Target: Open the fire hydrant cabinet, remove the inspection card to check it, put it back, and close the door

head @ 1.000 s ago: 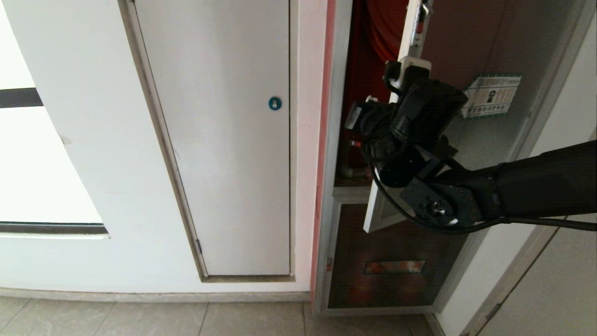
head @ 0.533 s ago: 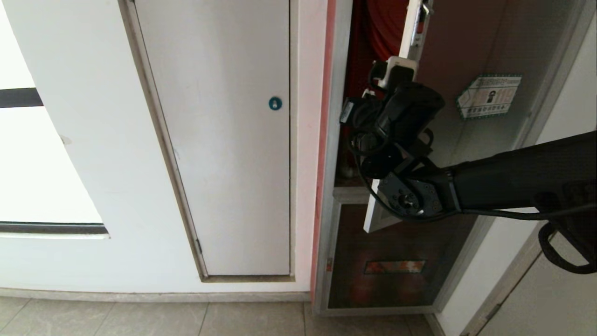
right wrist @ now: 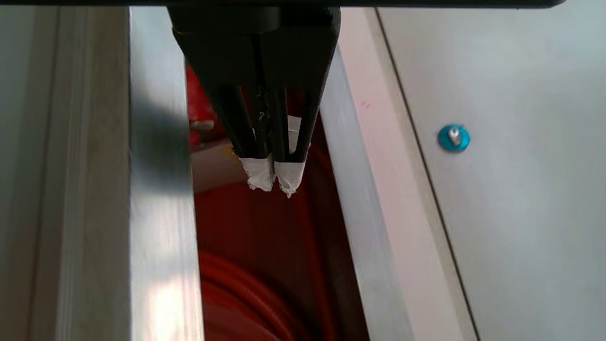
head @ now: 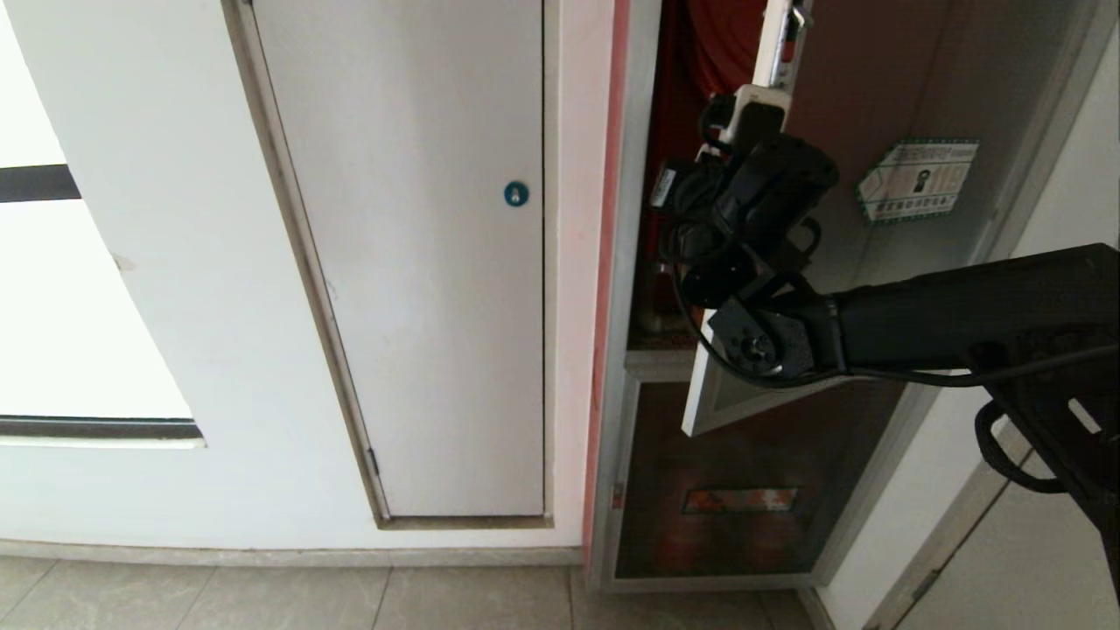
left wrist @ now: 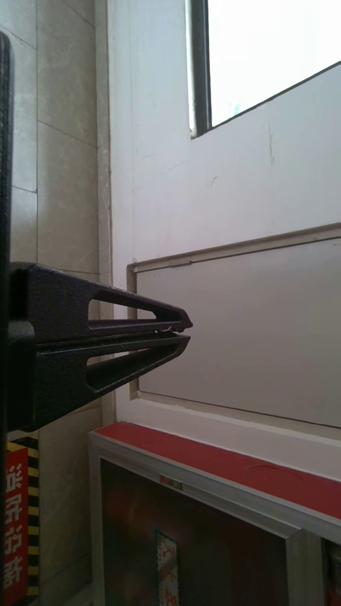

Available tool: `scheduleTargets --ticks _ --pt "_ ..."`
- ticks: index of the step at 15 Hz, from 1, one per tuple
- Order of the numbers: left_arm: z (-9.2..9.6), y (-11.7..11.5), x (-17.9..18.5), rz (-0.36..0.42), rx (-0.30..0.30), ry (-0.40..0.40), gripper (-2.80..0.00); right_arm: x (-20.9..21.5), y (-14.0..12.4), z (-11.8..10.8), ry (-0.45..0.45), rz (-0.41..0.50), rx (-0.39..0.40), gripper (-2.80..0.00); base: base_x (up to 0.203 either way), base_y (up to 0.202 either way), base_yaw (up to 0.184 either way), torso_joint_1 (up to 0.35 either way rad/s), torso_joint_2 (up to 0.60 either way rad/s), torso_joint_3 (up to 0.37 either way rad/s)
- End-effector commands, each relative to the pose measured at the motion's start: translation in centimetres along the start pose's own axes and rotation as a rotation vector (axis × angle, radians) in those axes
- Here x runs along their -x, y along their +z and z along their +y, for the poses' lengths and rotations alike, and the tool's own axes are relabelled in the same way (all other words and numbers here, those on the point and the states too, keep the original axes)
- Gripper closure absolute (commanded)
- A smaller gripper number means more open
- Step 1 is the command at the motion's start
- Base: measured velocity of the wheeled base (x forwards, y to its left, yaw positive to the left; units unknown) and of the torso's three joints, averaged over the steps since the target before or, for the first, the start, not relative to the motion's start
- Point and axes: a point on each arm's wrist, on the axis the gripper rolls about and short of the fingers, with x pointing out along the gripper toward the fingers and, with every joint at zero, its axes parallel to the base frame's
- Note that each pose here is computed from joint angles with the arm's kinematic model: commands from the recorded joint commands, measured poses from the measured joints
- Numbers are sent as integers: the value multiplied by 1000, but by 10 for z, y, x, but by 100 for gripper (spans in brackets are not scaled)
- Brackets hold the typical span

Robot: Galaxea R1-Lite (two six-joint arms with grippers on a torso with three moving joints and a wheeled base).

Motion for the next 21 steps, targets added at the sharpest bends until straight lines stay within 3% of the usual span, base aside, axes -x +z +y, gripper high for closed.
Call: scheduleTargets --ticks 1,12,21 --pt "0 0 0 2 0 0 0 -4 -2 2 -7 -9 2 0 0 0 0 0 0 0" --pt "0 0 0 2 0 0 0 -5 16 -4 -23 1 15 0 0 0 0 0 0 0" --pt "0 -1 0 3 0 0 0 1 35 -23 -60 48 52 0 0 0 0 0 0 0"
